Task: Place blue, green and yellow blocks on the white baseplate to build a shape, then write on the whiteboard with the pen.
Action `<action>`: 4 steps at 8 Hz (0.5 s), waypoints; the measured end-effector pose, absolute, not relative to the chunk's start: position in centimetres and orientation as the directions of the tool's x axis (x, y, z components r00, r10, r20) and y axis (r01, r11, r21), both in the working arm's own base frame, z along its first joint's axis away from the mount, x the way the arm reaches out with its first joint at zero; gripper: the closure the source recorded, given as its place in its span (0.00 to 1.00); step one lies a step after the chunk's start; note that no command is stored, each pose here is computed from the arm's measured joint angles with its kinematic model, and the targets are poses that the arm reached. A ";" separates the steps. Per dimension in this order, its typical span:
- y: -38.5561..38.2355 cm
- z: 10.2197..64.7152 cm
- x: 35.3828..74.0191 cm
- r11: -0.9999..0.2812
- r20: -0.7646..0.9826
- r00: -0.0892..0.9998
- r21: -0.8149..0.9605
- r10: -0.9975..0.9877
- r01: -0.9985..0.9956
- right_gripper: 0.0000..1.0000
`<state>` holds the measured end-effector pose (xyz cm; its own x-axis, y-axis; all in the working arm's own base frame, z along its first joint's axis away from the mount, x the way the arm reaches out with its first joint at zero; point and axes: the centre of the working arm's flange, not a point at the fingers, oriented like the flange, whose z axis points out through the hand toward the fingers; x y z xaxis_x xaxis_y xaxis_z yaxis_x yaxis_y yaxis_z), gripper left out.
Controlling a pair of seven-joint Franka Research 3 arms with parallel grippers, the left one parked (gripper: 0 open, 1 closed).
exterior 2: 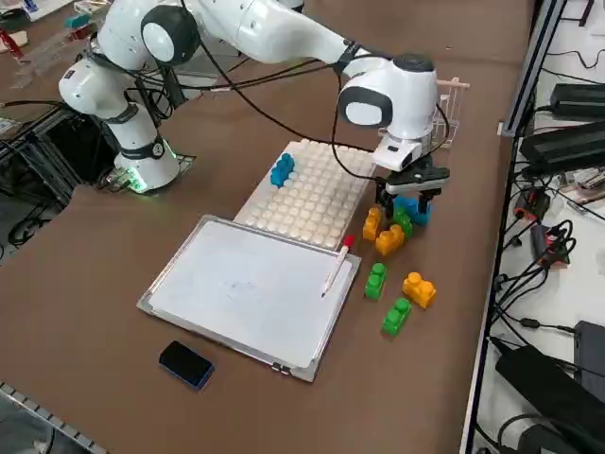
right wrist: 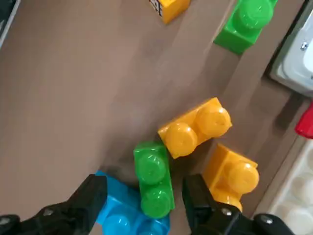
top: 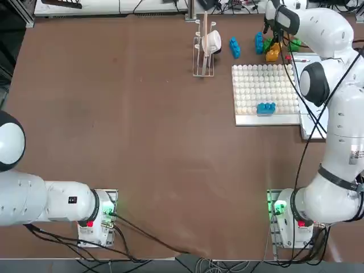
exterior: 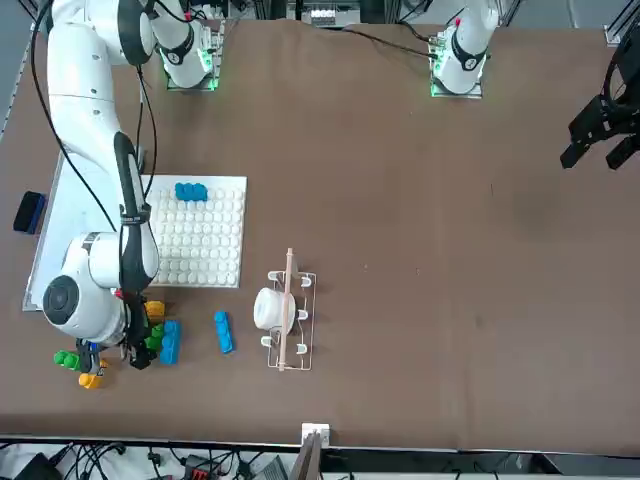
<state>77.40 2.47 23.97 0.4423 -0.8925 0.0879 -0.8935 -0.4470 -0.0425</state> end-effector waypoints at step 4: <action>2.3 22.8 77.2 -0.448 0.084 0.445 -0.022 -0.892 -0.894 0.06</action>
<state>77.16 2.33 22.84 0.4446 -0.8918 0.0840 -0.8939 -0.4477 -0.0219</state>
